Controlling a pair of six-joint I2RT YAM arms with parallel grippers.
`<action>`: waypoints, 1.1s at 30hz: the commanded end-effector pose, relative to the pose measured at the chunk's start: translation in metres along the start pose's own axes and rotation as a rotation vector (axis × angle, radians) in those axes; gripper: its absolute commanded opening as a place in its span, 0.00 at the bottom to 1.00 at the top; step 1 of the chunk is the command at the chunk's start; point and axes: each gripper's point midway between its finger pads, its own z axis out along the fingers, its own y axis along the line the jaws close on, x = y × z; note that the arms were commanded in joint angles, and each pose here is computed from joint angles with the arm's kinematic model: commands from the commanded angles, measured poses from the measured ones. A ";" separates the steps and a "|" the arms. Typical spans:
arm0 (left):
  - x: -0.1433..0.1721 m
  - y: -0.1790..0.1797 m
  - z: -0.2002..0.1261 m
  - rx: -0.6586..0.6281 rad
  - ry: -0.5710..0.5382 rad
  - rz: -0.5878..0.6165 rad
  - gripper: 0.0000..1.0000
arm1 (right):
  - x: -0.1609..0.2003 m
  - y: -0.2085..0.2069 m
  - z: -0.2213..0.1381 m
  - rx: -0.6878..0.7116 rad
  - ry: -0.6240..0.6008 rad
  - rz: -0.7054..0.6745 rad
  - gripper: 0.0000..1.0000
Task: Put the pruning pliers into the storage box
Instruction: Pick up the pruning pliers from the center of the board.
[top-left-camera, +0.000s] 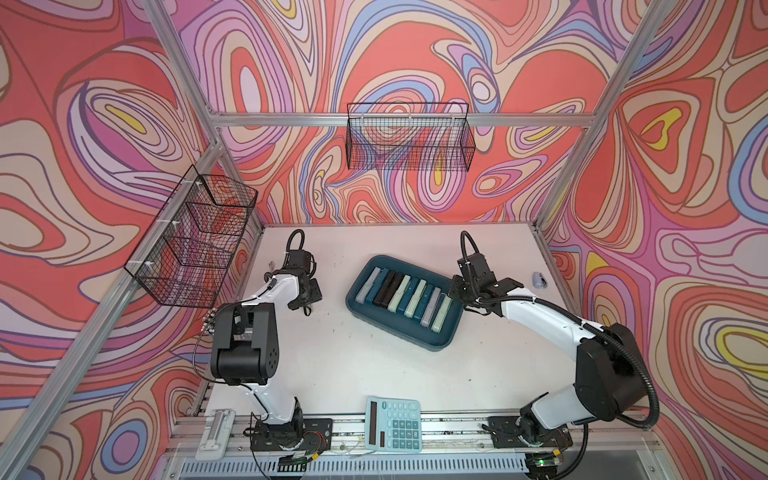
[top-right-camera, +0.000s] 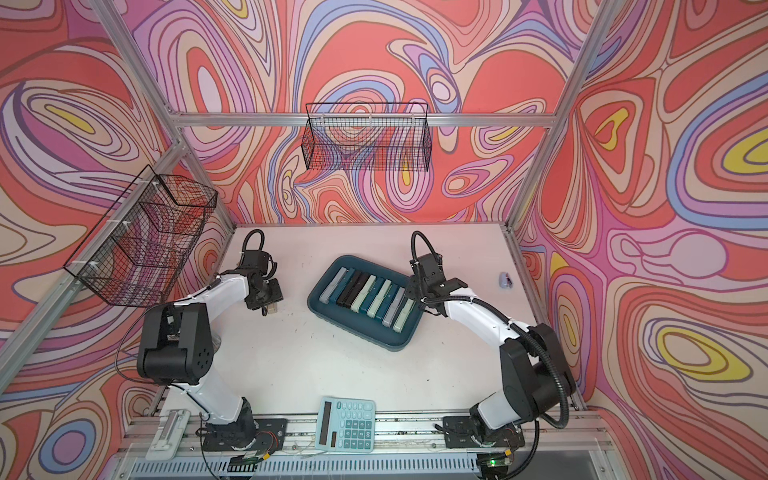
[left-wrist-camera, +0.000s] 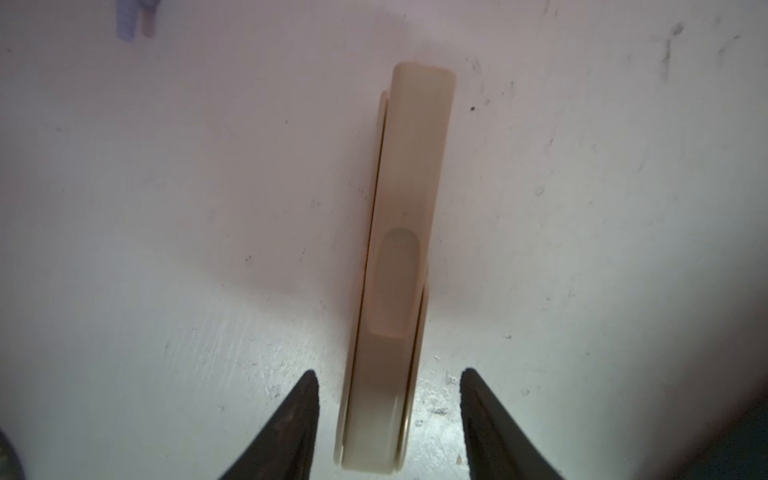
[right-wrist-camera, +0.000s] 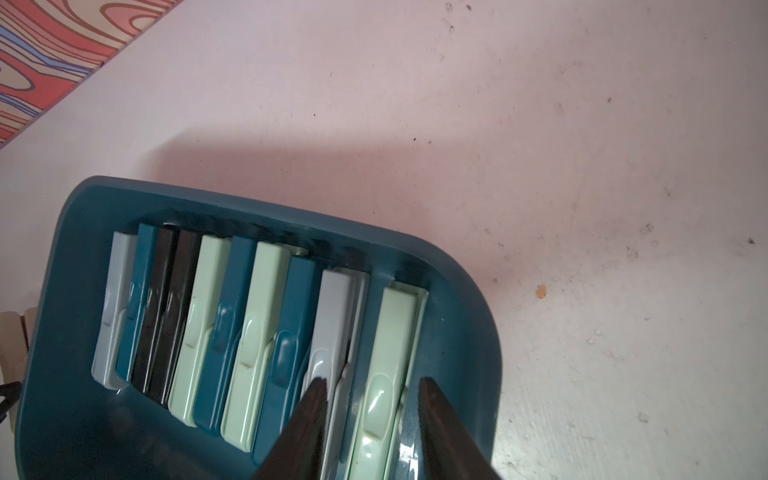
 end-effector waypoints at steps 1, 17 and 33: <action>0.000 0.000 0.002 -0.006 0.030 0.011 0.47 | -0.003 0.003 -0.001 -0.026 -0.015 0.022 0.38; -0.006 0.000 0.000 -0.010 0.009 0.034 0.22 | 0.001 -0.005 -0.002 -0.003 -0.013 0.026 0.37; -0.004 0.002 0.006 -0.028 0.027 0.044 0.23 | 0.000 -0.008 -0.006 0.000 -0.027 0.035 0.37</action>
